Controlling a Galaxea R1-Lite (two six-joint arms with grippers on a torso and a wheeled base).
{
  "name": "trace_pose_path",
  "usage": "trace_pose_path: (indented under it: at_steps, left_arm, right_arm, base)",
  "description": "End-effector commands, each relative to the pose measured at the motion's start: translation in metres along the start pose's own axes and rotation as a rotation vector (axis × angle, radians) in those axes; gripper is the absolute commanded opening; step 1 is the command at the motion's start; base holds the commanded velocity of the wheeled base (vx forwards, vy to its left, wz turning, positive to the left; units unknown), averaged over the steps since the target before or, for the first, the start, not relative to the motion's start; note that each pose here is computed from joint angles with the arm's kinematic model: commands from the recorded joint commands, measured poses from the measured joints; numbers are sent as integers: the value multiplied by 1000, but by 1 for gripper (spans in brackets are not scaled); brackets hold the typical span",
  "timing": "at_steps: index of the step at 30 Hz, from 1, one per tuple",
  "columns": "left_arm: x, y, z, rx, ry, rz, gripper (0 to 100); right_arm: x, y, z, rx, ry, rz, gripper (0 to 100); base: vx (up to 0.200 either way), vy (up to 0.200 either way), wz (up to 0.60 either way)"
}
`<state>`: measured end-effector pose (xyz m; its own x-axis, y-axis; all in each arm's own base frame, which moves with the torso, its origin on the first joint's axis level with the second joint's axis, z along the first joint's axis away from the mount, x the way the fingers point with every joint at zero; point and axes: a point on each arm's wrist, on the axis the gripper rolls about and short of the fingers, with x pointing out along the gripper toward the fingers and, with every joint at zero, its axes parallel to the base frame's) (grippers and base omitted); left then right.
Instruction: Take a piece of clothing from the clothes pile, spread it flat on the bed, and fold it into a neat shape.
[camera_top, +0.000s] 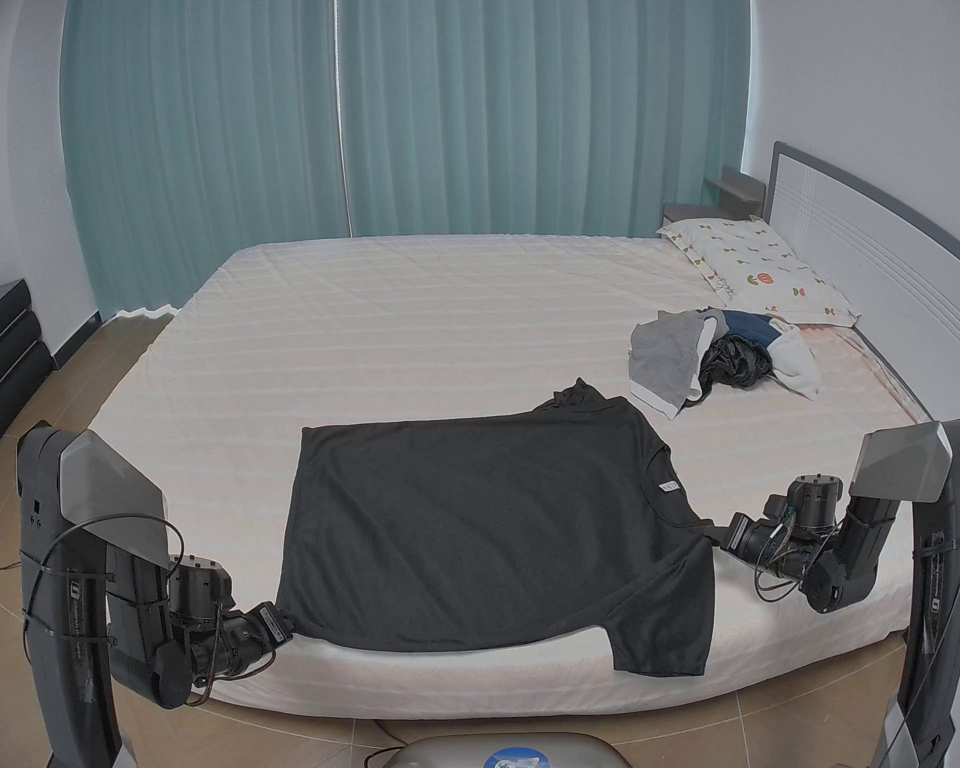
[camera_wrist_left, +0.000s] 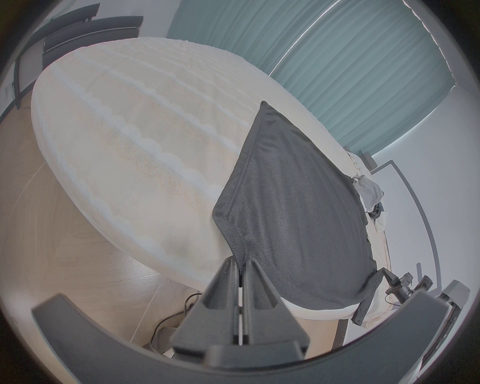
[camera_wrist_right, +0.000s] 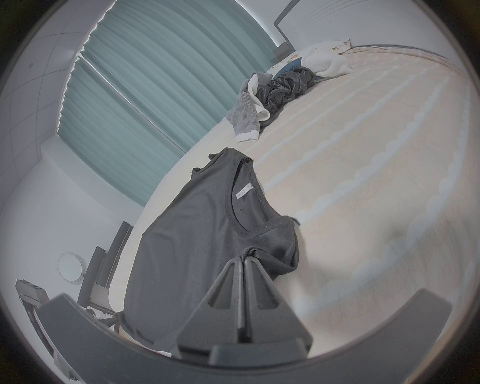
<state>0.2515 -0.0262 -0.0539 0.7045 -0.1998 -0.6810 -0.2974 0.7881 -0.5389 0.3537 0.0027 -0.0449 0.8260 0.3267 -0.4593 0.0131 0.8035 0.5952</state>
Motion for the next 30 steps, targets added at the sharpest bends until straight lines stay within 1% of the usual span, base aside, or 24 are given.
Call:
trace_pose_path:
  at_steps: [1,5,6,10,12,14,16,17,20,24,26,30]
  left_arm:
    - [0,0,0,0,-1,-1,0]
    - [0,0,0,1,0,-2,0]
    - [0,0,0,0,-1,-1,0]
    - [0,0,0,1,1,-1,0]
    - [0,0,0,1,1,-1,0]
    - [0,0,0,2,2,-2,0]
    - [0,0,0,1,2,-2,0]
    - [0,0,0,1,2,-2,0]
    - [0,0,0,2,2,-2,0]
    - [0,0,0,1,2,-2,0]
    - [0,0,0,2,2,-2,0]
    - [0,0,-1,5,3,-1,0]
  right_arm:
    - [3,3,6,-10,-22,15,0]
    - [6,1,4,-4,-7,4,0]
    - [4,0,3,-3,-8,0,100]
    - [-9,-6,6,13,-11,-26,100]
    - [-26,-6,8,16,-4,-27,100]
    - [-33,-5,6,20,8,-21,100]
    - [-53,0,-1,28,68,26,100]
    - [-55,0,-2,27,74,26,100]
    - [-68,-1,-24,-23,156,15,100]
    - [-68,-7,-50,-103,233,10,100]
    - [-65,-8,-59,-128,235,22,100]
    - [-68,-7,-70,-150,223,44,100]
  base:
    - [0,0,0]
    - [0,0,0]
    - [0,0,0]
    - [0,0,0]
    - [0,0,0]
    - [0,0,0]
    - [0,0,0]
    - [0,0,0]
    - [0,0,0]
    - [0,0,0]
    - [0,0,0]
    - [0,0,0]
